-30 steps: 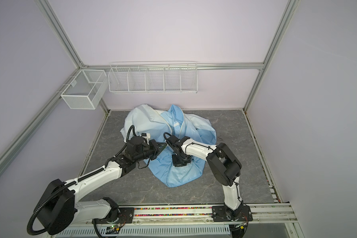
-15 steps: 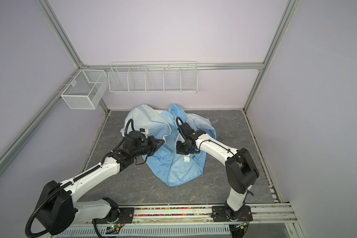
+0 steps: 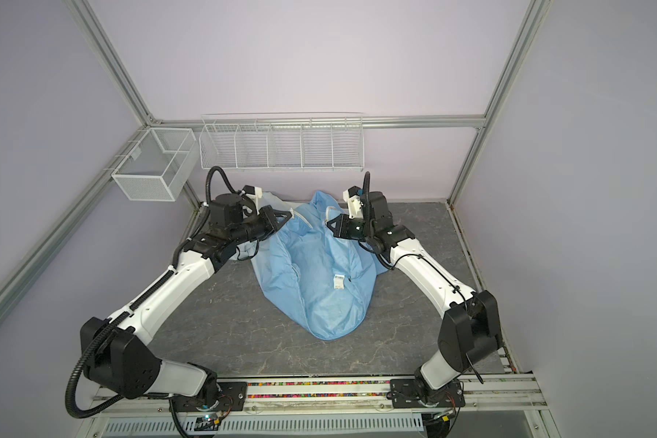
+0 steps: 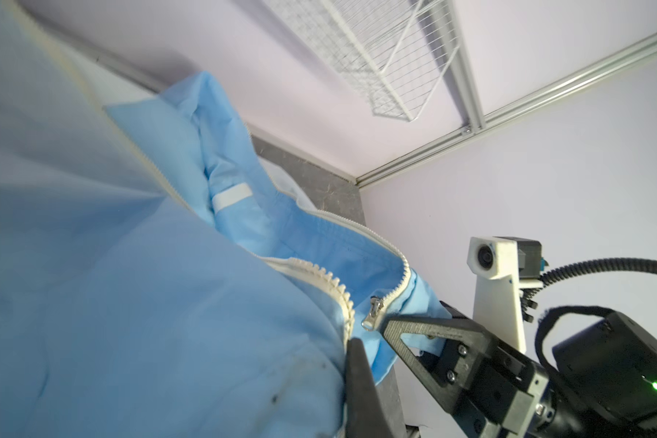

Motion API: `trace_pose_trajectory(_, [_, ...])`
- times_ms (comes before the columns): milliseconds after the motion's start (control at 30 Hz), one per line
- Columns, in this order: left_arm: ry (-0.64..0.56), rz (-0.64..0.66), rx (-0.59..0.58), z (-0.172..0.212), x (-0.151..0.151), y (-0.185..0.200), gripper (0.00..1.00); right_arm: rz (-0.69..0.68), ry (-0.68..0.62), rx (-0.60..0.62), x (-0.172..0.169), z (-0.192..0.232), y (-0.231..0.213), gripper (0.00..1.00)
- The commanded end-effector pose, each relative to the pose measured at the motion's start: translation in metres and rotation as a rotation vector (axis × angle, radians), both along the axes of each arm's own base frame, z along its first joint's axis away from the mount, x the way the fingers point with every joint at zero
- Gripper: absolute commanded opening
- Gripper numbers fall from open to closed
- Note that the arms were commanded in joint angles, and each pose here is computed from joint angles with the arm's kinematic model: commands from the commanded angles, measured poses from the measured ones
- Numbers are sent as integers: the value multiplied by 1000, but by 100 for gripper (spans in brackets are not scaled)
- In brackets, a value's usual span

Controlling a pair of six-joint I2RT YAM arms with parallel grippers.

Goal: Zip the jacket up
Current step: 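Lift both zipper edges high with both grippers, raising the jacket off the table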

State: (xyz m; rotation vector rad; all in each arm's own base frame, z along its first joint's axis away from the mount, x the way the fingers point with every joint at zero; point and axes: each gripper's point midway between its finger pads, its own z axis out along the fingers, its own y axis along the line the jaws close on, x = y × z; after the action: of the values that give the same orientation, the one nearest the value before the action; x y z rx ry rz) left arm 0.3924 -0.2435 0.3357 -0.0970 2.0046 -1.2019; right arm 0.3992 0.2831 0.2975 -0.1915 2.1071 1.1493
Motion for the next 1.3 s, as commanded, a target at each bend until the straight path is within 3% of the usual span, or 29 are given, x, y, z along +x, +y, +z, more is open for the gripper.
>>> trace_pose_trajectory(0, [-124, 90, -93, 48, 22, 27, 0, 78, -173, 272, 13, 73, 5, 7])
trace_pose_trajectory(67, [-77, 73, -176, 55, 34, 31, 0, 127, -177, 432, 22, 94, 6, 7])
trace_pose_trajectory(133, [-127, 8, -268, 74, 37, 22, 0, 193, -192, 590, 29, 115, 10, 7])
trace_pose_trajectory(233, [-242, 16, -429, 100, 35, 24, 0, 289, -195, 749, 36, 134, 20, 7])
trace_pose_trajectory(367, [-397, 65, -407, 118, 29, 32, 0, 336, -213, 747, 40, 143, 33, 7])
trace_pose_trajectory(467, [-418, 90, -391, 121, 31, 33, 0, 352, -230, 738, 38, 146, 37, 7])
trace_pose_trajectory(600, [-430, 64, -452, 122, 34, 28, 0, 404, -223, 783, 31, 154, 39, 7])
trace_pose_trajectory(700, [-429, 34, -520, 126, 36, 23, 0, 463, -256, 832, 11, 181, 36, 7])
trace_pose_trajectory(767, [-451, 8, -545, 131, 31, 18, 0, 522, -383, 878, -20, 217, 21, 7])
trace_pose_trajectory(800, [-454, 7, -549, 131, 29, 15, 0, 548, -437, 850, -36, 224, 20, 7])
trace_pose_trajectory(833, [-450, 7, -534, 128, 27, 10, 0, 546, -439, 738, -38, 207, 30, 7])
trace_pose_trajectory(900, [-415, -6, -488, 113, 26, -5, 0, 441, -282, 471, -10, 130, 52, 7])
trace_pose_trajectory(933, [-388, -15, -478, 104, 28, -11, 0, 387, -237, 407, 2, 101, 51, 7])
trace_pose_trajectory(1067, [-356, -21, -497, 90, 33, -16, 0, 324, -183, 544, 24, 92, 41, 7])
trace_pose_trajectory(1267, [-296, -9, -471, 78, 38, -18, 0, 370, -284, 498, 3, 119, 55, 7])
